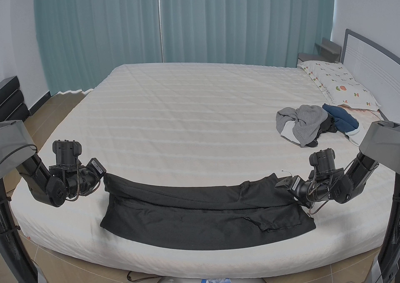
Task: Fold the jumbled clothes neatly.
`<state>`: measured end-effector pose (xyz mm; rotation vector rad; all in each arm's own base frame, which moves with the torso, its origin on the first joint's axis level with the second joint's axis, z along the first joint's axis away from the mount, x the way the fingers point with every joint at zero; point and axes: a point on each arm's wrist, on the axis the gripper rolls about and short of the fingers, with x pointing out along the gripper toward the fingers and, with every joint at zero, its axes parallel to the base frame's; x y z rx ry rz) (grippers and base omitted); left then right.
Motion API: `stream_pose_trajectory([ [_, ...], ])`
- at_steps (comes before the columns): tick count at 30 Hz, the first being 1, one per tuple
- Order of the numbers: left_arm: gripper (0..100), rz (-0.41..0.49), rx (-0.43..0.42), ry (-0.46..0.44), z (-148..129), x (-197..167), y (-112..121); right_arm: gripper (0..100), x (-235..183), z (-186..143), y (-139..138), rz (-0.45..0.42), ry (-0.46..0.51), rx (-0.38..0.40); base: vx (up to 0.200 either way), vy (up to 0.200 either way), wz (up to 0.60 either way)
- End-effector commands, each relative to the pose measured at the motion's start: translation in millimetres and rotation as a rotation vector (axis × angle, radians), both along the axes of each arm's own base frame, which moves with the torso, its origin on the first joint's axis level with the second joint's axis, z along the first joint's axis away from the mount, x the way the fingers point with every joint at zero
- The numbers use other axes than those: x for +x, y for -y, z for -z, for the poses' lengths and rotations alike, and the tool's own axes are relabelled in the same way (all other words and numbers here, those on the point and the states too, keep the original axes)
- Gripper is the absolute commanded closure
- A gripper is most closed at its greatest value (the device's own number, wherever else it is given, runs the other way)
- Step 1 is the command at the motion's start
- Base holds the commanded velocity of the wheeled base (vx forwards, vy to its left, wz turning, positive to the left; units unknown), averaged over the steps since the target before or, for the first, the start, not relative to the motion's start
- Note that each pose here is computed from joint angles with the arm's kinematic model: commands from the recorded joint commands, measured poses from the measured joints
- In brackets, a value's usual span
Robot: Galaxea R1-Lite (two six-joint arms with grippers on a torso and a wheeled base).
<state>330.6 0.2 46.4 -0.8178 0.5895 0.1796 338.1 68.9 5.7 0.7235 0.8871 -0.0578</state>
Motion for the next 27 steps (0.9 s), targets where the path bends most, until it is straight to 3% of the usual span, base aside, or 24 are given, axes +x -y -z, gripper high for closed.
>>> stream_pose_trajectory([
  [1, 100, 0.0, 0.0, -0.005, 1, 0, 0, 0, 1, 6, -1, -0.003, -0.015, -0.004, 0.0, 0.0, 0.0],
  [10, 100, -0.002, 0.001, -0.003, 1, 0, 0, 0, -2, -6, 8, 0.023, 0.022, -0.044, 0.0, 0.0, 0.0],
  [14, 100, -0.002, 0.002, -0.003, 1, 0, 0, 0, -9, -40, 3, 0.017, 0.107, -0.001, 0.0, 0.0, 0.0],
  [21, 100, -0.003, 0.003, 0.0, 0, 0, 0, 0, -20, -38, -28, -0.016, 0.065, 0.064, 0.0, 0.0, 0.0],
  [27, 100, -0.003, 0.003, -0.005, 1, 0, 0, 0, -19, -6, -48, -0.028, -0.029, 0.063, 0.0, 0.0, 0.0],
])
